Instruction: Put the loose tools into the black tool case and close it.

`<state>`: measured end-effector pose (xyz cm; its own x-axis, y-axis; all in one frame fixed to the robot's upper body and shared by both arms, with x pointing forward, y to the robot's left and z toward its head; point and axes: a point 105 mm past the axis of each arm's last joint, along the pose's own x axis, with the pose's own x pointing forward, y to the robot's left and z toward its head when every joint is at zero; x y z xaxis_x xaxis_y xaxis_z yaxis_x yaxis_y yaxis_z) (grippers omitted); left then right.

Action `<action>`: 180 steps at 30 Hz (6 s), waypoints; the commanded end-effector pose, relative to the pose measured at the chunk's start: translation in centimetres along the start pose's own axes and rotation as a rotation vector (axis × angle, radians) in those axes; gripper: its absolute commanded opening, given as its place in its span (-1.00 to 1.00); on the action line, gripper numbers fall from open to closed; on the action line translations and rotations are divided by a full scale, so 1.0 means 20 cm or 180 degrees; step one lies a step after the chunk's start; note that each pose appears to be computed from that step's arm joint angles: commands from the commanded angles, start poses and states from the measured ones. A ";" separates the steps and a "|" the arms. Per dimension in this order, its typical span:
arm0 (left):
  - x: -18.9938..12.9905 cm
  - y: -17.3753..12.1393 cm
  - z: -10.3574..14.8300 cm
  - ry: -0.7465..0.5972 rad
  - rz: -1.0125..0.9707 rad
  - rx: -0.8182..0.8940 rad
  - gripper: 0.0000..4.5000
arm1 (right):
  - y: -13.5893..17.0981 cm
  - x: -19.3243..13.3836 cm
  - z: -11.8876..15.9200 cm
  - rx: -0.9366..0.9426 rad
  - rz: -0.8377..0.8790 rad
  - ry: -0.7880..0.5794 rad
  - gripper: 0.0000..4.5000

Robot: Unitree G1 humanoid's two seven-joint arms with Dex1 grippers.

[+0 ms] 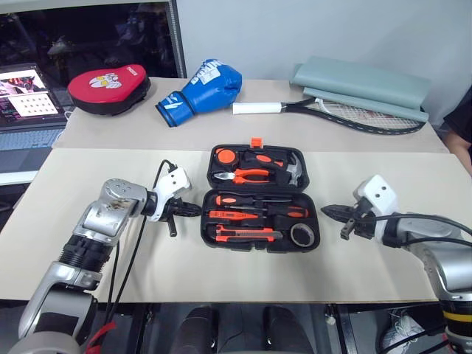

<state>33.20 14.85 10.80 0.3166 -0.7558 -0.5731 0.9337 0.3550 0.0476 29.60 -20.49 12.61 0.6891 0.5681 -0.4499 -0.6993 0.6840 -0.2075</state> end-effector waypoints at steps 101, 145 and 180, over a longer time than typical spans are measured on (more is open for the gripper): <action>-0.02 0.04 0.12 0.0229 -0.0013 -0.1831 -0.75 | -0.07 0.08 0.12 0.1645 0.0179 0.0334 0.71; 0.08 0.04 0.44 -0.1120 -0.0023 -0.1036 -1.00 | -0.12 0.09 0.43 0.1009 -0.0030 -0.0898 -0.99; 0.08 -0.04 0.27 -0.1797 0.0911 0.0949 -1.00 | 0.00 -0.07 0.17 -0.2349 -0.1200 -0.1308 -0.99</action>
<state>34.54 12.00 13.24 0.5795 -0.8144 -0.0312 0.7777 0.5411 0.3200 29.90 -21.14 14.36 0.8625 0.5057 0.0184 -0.3238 0.5795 -0.7479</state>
